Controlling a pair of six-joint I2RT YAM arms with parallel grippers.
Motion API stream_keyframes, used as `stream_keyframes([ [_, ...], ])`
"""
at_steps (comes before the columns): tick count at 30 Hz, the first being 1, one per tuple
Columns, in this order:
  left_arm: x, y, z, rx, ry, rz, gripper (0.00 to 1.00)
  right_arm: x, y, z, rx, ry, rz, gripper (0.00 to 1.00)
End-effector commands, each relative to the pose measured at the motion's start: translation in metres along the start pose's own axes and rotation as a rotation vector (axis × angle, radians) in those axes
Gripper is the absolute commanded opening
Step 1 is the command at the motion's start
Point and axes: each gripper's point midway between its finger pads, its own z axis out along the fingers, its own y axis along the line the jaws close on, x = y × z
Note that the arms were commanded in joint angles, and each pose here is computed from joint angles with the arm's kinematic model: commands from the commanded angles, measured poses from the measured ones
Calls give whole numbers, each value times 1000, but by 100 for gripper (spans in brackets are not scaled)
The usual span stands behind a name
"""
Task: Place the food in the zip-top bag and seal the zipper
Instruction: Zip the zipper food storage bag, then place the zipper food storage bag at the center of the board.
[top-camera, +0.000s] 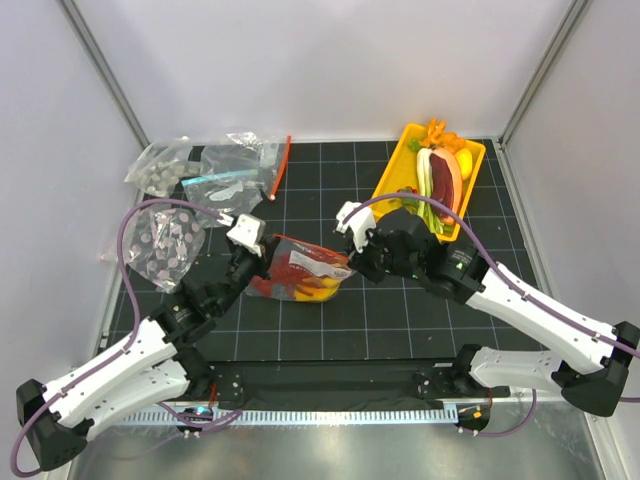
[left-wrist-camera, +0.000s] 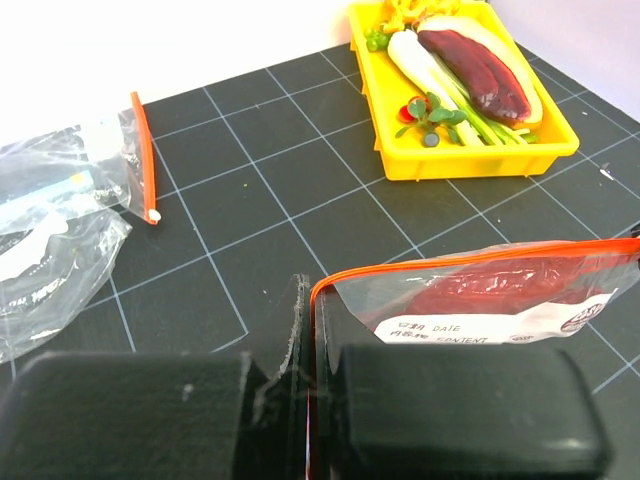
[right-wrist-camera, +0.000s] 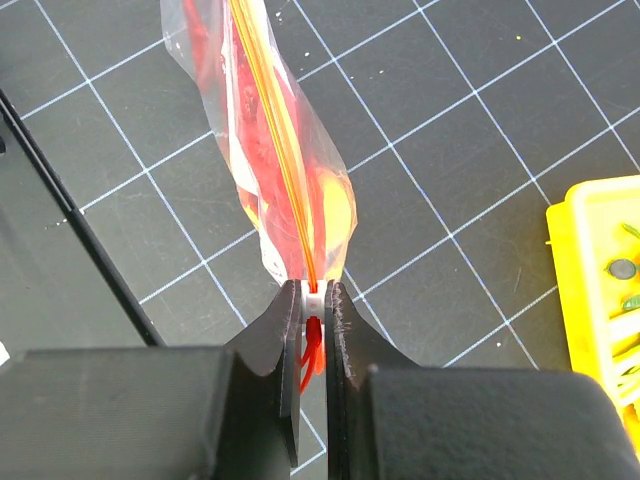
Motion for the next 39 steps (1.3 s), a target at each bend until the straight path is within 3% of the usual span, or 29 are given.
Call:
stream_keyframes([
  [1,-29,39,-6,-192,-99,-11,0,26,-8,-20,33,101,-7,1],
  [7,-29,40,-6,-194,-99,-11,0,32,-10,-19,46,128,-14,1],
  [10,-29,30,-3,-138,-104,-15,0,20,-10,-19,44,69,-6,43],
  [11,-30,25,-2,-115,-103,-17,0,12,-3,-16,7,19,-7,79],
  [12,-30,18,-1,-72,-104,-17,0,7,-2,-19,-3,-18,-14,97],
  [16,-29,9,1,-26,-104,-18,0,-10,7,-19,-49,-154,-39,100],
  [20,-29,5,0,-4,-106,-18,0,-28,-14,-23,75,-272,-21,100],
  [27,-27,0,2,19,-99,-29,0,-42,-43,-31,248,-466,145,100],
  [32,-25,-2,4,30,-91,-32,1,-44,-43,-32,248,-501,159,100],
  [39,-24,-9,6,63,-97,-41,8,-43,-40,-19,237,-498,194,100],
])
